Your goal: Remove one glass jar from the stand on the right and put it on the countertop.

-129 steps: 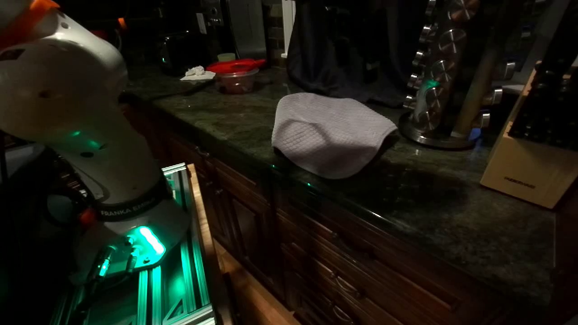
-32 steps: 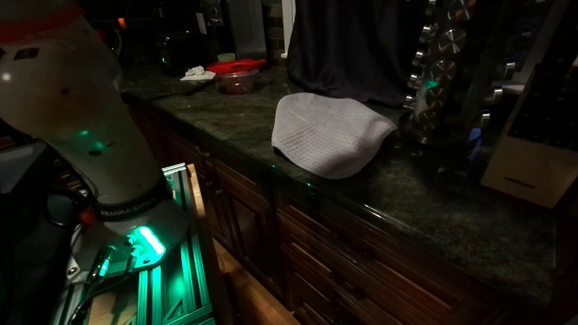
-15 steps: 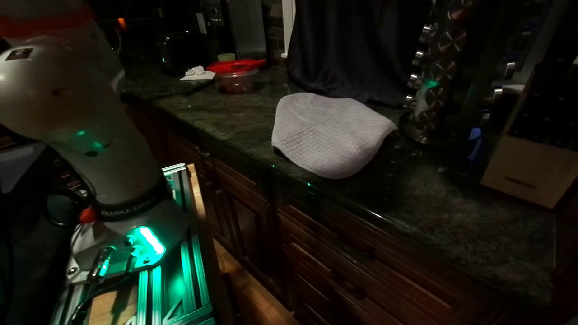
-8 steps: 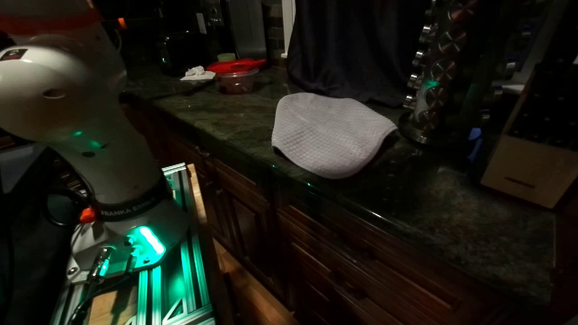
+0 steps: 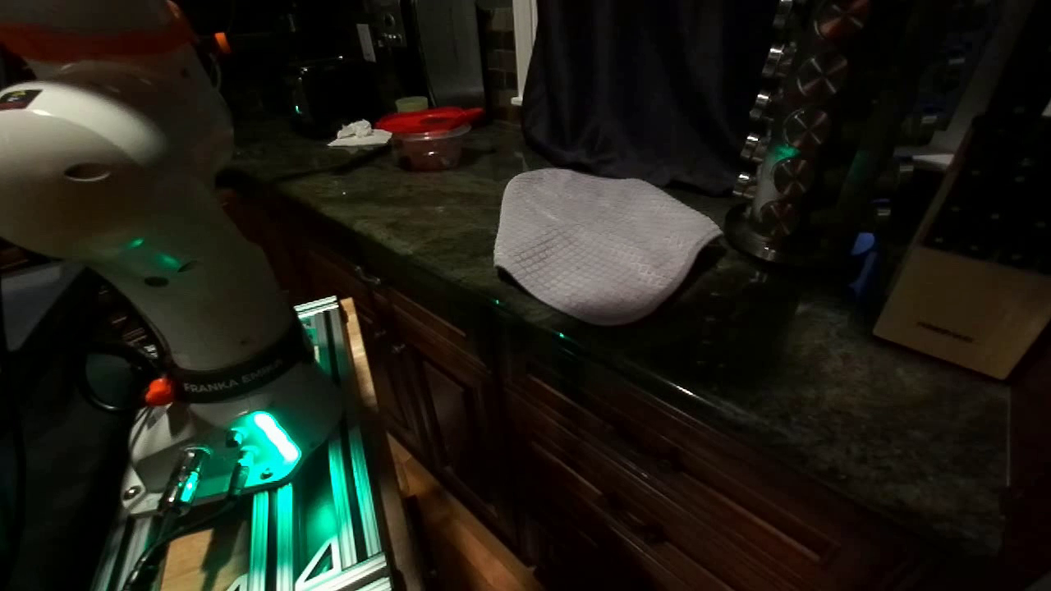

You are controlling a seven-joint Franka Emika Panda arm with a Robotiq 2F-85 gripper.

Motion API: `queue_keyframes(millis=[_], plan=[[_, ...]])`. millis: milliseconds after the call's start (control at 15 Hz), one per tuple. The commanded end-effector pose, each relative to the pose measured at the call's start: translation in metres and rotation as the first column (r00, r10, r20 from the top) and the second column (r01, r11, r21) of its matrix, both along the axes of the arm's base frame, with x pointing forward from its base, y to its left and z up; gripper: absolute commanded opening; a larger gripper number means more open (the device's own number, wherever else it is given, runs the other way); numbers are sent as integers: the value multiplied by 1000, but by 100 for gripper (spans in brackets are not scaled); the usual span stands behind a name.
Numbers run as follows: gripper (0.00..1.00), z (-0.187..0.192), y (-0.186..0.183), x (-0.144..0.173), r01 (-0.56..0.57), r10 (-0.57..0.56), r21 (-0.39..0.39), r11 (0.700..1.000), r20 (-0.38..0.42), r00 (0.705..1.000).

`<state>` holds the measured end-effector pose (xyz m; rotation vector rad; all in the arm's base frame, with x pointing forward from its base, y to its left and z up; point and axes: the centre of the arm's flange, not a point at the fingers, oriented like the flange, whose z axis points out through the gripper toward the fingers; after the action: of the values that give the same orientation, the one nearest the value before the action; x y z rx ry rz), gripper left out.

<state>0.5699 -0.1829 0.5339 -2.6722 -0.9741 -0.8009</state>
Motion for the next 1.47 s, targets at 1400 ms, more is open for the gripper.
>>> queue_keyframes(millis=[1400], plan=[[24, 13, 4, -22, 48, -48, -21, 999, 0, 999]])
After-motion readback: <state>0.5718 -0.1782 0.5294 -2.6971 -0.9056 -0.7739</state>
